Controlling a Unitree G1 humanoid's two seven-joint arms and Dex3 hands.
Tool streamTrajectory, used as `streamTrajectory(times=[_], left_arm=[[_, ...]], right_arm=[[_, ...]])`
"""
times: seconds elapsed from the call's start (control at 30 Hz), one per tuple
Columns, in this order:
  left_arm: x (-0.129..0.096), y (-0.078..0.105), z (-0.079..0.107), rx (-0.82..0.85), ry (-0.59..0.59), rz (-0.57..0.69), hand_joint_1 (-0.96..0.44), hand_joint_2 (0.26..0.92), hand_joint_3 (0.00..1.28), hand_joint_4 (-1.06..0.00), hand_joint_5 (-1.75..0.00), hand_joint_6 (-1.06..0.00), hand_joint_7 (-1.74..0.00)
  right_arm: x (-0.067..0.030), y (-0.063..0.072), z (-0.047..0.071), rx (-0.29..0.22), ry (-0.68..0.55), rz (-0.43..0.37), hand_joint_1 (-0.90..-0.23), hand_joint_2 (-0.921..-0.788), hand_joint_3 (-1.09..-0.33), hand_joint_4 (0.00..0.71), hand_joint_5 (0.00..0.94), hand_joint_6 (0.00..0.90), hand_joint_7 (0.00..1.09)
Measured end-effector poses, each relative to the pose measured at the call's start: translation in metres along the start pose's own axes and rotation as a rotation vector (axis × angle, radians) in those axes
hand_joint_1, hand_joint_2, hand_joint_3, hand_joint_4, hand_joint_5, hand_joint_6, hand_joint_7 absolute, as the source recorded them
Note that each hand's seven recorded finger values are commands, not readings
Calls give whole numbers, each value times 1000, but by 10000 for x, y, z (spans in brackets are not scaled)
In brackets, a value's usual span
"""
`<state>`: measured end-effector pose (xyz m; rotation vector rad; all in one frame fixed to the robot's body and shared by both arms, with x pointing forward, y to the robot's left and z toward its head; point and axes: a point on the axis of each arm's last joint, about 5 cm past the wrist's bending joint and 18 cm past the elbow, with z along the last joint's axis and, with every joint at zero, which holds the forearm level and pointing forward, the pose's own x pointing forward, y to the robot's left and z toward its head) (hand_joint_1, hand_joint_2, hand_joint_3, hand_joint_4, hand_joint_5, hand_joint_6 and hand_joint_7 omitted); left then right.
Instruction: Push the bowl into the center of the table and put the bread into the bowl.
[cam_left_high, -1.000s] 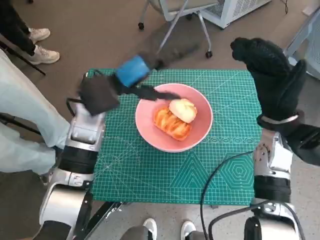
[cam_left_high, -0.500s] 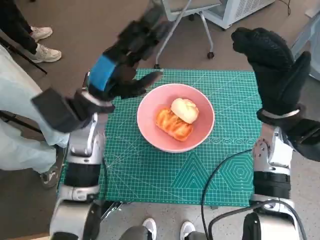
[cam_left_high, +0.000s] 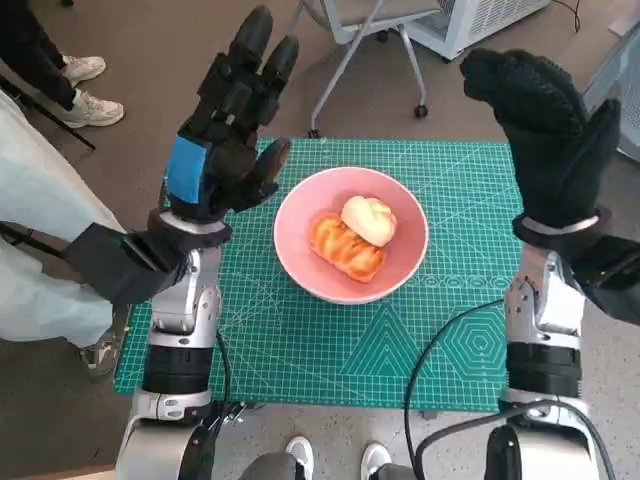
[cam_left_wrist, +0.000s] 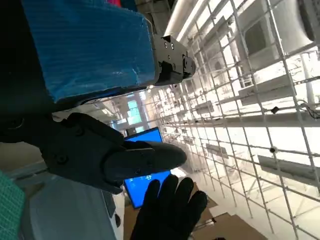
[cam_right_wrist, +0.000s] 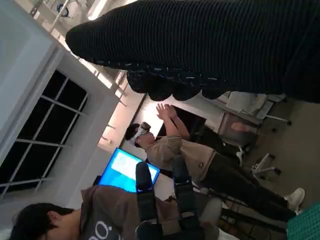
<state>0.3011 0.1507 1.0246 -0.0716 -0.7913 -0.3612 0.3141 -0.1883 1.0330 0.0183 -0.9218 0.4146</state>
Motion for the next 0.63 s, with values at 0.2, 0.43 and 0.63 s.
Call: streamTrajectory(times=[0.2, 0.43, 0.63], left_arm=[[-10, -4, -11, 13, -19, -6, -727, 921, 544, -173, -5, -184, -30], [-16, -1, -20, 10, -22, -14, -742, 921, 545, -162, 0, -174, -28], [-20, 13, -29, -39, -14, -35, -735, 921, 505, -135, 0, -165, -29]], right_arm=[[53, 6, 21, 9, -3, 10, -655, -921, -668, 187, 1, 163, 240], [86, 9, 41, 17, 0, 6, -654, -921, -655, 187, 1, 182, 237], [109, 15, 70, 16, -5, 2, -662, -921, -633, 188, 1, 191, 230]])
